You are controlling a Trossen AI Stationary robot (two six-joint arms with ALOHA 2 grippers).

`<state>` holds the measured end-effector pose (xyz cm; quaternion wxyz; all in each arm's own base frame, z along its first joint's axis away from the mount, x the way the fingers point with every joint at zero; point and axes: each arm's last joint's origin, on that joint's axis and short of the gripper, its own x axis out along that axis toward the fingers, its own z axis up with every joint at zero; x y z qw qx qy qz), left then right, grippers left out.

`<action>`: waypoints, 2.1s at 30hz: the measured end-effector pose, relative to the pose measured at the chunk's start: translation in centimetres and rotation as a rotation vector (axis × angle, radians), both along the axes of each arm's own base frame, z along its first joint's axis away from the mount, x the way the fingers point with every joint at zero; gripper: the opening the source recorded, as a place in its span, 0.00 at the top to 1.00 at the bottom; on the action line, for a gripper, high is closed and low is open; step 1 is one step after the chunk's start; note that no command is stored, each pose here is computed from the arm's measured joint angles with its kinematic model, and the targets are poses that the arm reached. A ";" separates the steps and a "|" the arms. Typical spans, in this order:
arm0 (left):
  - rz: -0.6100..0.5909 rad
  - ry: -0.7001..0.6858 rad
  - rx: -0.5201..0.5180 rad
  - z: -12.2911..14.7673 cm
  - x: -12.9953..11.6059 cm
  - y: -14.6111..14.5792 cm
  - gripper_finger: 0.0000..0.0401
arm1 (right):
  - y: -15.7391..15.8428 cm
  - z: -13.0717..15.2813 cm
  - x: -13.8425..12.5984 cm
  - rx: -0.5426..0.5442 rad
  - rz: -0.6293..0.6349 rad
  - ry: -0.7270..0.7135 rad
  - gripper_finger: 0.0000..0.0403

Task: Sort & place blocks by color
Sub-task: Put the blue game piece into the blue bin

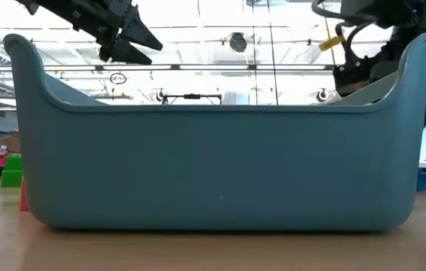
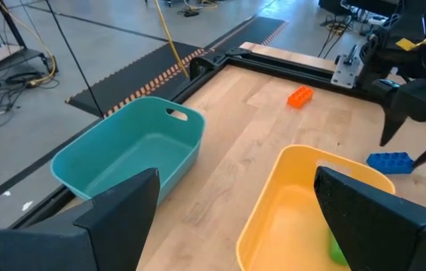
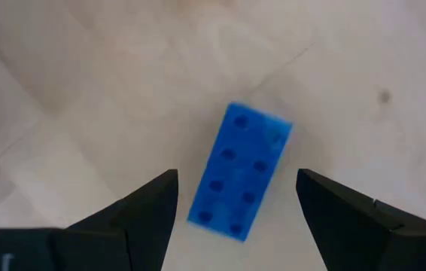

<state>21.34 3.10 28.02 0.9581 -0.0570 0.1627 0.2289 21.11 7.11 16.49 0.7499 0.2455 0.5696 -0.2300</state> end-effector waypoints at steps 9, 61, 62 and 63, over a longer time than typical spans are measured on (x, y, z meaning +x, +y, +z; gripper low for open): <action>0.005 0.044 -0.025 -0.5 -0.2 0.0 0.11 | 0.8 -1.3 0.2 -0.026 0.005 0.042 0.35; -0.164 -0.048 -0.006 0.5 0.4 -1.3 0.11 | -5.6 4.9 4.7 -0.260 0.308 -0.557 0.67; -0.163 -0.048 -0.007 0.5 0.4 -1.3 0.11 | -4.9 5.1 4.9 -0.256 0.342 -0.593 0.67; -0.163 -0.047 -0.009 0.5 0.4 -1.3 0.11 | -4.3 5.3 5.0 -0.257 0.368 -0.626 0.67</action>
